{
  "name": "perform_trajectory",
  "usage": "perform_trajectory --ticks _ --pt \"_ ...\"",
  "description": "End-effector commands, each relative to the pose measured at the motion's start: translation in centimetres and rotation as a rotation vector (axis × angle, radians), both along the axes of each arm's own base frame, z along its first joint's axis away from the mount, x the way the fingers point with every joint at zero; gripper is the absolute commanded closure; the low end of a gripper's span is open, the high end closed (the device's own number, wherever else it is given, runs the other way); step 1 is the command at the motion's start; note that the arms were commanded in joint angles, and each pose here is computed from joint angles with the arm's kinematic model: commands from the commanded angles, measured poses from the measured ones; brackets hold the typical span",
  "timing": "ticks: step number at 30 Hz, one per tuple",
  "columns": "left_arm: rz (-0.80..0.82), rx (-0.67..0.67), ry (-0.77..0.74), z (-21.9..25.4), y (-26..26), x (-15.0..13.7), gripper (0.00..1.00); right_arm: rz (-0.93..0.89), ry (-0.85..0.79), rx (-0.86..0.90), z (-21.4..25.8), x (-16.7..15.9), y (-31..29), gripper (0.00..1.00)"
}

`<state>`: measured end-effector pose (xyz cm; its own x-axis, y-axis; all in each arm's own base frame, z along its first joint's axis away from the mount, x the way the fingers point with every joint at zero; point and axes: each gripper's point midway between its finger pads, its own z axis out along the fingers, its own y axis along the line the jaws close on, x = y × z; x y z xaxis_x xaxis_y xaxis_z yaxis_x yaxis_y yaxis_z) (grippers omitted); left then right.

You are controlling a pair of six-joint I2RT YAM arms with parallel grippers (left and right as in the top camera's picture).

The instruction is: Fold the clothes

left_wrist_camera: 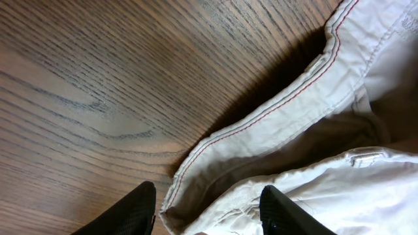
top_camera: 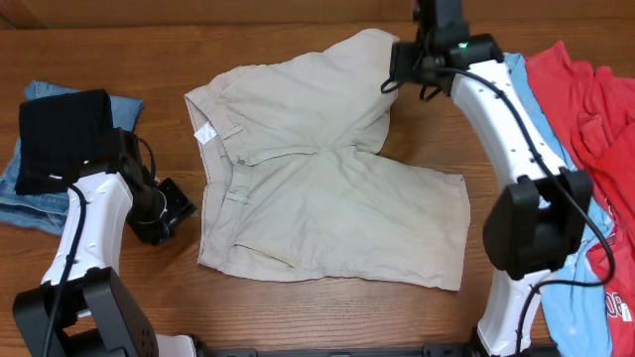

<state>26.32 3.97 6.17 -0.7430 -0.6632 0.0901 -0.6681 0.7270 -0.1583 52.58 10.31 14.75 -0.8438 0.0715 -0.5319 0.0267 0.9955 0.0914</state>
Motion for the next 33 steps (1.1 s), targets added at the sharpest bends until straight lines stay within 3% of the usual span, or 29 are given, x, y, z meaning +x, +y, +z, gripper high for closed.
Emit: perform_trajectory --ticks 1,11,16,19,23,25,28,30,31,32,33 --pt "-0.027 0.019 -0.029 0.7 0.1 0.5 0.45 -0.045 0.060 -0.029 -2.7 -0.2 -2.8 0.30" --pt "-0.026 0.019 -0.033 0.7 0.1 0.6 0.46 -0.051 0.075 0.147 -8.8 3.2 -4.3 0.32" --pt "-0.026 0.018 -0.028 0.7 0.1 0.4 0.46 0.028 0.049 0.238 -13.3 5.2 -1.4 0.33" --pt "-0.026 0.017 -0.025 0.7 0.1 0.4 0.45 0.103 0.018 0.317 -13.5 5.8 1.3 0.33" --pt "-0.026 0.017 -0.025 0.7 0.1 0.4 0.45 0.364 -0.054 0.458 -11.2 5.3 7.5 0.31" --pt "-0.026 0.017 -0.025 0.7 0.1 0.4 0.45 0.380 -0.065 0.454 -11.0 5.3 8.5 0.26" --pt "-0.027 0.017 -0.024 0.7 0.1 0.3 0.45 0.359 -0.059 0.413 -11.5 5.3 8.4 0.26" --pt "-0.026 0.016 -0.023 0.7 0.1 0.3 0.45 0.321 -0.046 0.367 -12.1 5.3 7.8 0.37" --pt "-0.027 0.016 -0.023 0.7 0.0 0.3 0.45 0.297 -0.039 0.344 -12.4 5.4 7.3 0.51" --pt "-0.026 0.016 -0.022 0.7 0.1 0.3 0.45 0.263 -0.022 0.301 -13.0 5.3 6.5 0.89" --pt "-0.026 0.016 -0.022 0.7 0.1 0.3 0.45 0.247 -0.013 0.280 -13.3 5.2 6.1 0.96"
